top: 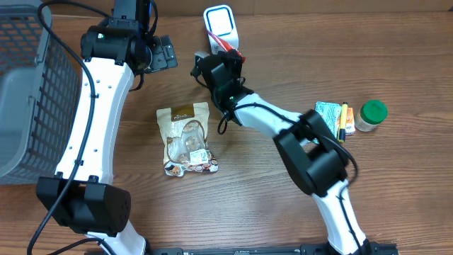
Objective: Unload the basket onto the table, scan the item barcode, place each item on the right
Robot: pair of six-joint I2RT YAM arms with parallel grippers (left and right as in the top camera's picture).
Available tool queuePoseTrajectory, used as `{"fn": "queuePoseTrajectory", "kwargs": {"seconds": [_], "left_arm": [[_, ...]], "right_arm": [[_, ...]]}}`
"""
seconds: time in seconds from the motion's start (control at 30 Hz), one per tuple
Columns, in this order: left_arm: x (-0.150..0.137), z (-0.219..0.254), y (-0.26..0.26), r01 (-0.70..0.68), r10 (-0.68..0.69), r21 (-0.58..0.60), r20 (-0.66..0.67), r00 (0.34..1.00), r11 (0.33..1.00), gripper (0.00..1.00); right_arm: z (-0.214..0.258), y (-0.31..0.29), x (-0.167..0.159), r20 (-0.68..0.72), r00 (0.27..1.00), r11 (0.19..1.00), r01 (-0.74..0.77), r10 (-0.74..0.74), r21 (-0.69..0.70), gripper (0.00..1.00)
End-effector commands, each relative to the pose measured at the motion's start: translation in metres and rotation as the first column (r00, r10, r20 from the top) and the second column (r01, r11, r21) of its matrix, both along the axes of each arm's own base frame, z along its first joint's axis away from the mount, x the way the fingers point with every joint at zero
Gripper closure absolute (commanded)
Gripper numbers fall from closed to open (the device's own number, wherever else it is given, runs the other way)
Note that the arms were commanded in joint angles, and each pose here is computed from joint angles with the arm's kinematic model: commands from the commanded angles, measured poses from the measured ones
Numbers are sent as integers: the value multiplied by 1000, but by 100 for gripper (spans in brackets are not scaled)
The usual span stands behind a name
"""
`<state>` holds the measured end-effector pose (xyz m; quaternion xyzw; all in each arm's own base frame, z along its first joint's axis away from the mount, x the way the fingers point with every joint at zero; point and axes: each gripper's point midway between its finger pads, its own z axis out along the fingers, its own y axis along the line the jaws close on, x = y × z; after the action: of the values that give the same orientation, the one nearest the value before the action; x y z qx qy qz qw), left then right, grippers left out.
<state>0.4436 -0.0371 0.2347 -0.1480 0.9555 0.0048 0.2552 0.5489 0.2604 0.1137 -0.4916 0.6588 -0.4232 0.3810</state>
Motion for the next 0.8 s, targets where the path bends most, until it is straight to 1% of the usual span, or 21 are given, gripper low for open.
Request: {"fn": "queuePoseTrajectory", "kwargs": {"seconds": [0.0,0.1,0.2,0.27,0.37,0.47,0.5,0.57,0.6,0.67,0.7,0.77], "left_arm": [[-1,19,0,12,-12,6,46,999,1000,0],[-1,19,0,12,-12,6,46,999,1000,0],[-1,18,0,12,-12,6,45,999,1000,0],[-1,19,0,12,-12,6,46,999,1000,0],[-1,19,0,12,-12,6,46,999,1000,0],[-1,19,0,12,-12,6,46,999,1000,0],[-1,19,0,12,-12,6,46,999,1000,0],[-1,19,0,12,-12,6,46,999,1000,0],[-1,19,0,12,-12,6,45,999,1000,0],[-1,19,0,12,-12,6,46,999,1000,0],[-1,18,0,12,-12,6,45,999,1000,0],[-1,19,0,12,-12,6,46,999,1000,0]], "right_arm": [[121,-17,-14,153,981,945,64,-118,319,97],[154,-36,-37,120,975,886,114,-186,449,97],[166,-59,-64,26,968,809,194,-250,555,97],[160,-73,-83,-74,957,758,267,-279,595,97],[130,-92,-114,-293,912,685,409,-287,603,96],[91,-109,-145,-524,804,618,569,-281,542,96],[76,-118,-157,-608,740,576,640,-287,508,96],[58,-130,-172,-696,653,515,725,-300,458,96],[48,-140,-178,-731,602,478,769,-320,424,96],[33,-159,-185,-760,535,416,826,-370,379,96],[24,-169,-186,-768,506,381,849,-393,365,96],[9,-184,-188,-774,472,332,875,-422,352,96]]}}
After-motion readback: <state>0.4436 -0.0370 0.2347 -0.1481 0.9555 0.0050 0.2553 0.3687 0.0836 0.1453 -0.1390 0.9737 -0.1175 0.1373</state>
